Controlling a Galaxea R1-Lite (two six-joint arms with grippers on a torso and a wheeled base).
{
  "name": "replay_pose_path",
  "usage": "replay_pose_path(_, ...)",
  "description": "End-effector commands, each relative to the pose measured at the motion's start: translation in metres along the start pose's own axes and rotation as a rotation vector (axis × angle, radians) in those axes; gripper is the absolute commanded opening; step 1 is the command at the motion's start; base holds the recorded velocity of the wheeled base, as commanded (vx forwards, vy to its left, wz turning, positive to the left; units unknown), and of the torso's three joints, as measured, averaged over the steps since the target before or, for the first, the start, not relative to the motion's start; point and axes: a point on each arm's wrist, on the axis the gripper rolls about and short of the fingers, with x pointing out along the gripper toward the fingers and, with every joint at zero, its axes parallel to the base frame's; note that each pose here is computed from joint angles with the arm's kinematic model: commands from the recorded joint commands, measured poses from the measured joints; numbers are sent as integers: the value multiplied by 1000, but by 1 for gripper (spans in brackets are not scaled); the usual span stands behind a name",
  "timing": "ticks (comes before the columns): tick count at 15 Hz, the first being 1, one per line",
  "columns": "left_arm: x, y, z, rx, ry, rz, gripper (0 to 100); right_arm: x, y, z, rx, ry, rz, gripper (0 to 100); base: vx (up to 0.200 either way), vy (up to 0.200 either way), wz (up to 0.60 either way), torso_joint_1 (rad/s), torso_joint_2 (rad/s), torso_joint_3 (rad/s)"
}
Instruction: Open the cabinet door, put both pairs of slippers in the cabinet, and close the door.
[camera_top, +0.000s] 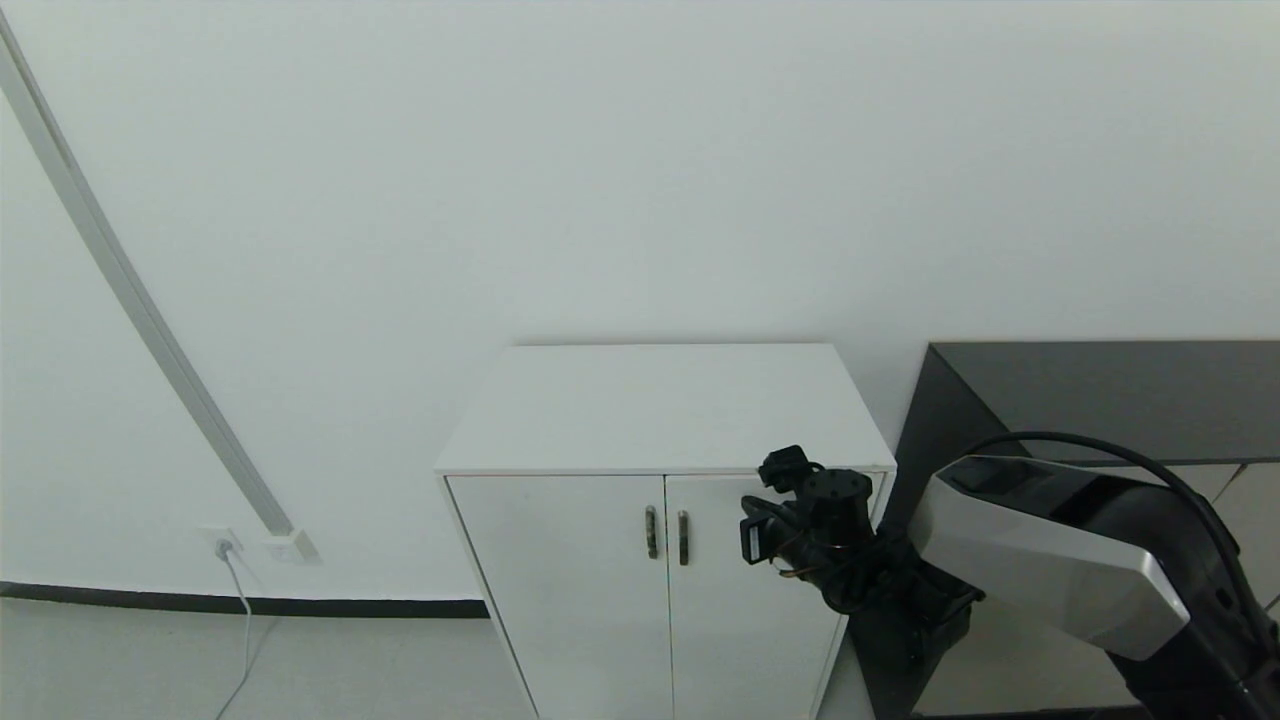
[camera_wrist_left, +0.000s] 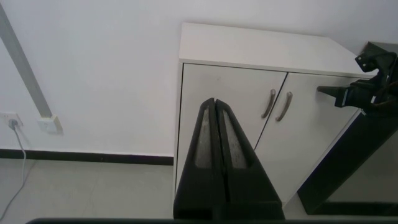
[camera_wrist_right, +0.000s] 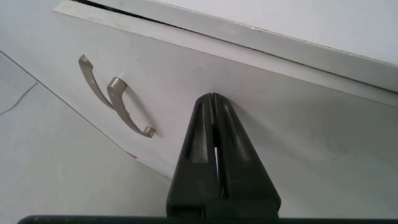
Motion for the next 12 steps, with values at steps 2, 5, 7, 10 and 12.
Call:
replay_pose_path(2, 0, 0, 0, -2, 0, 2, 0, 1, -1, -1, 2, 0, -3, 0, 0, 0, 0, 0, 0, 0)
replay_pose_path(5, 0, 0, 0, 0, 0, 2, 0, 1, -1, -1, 2, 1, -3, 0, 0, 0, 0, 0, 0, 0)
replay_pose_path(7, 0, 0, 0, 0, 1, 2, 0, 4, -1, -1, 4, 0, -3, 0, 0, 0, 0, 0, 0, 0)
replay_pose_path(10, 0, 0, 0, -2, 0, 0, 0, 8, -2, -2, 6, -4, -7, 0, 0, 0, 0, 0, 0, 0)
replay_pose_path(12, 0, 0, 0, -2, 1, 2, 0, 8, -4, -1, 7, -4, -11, 0, 0, 0, 0, 0, 0, 0)
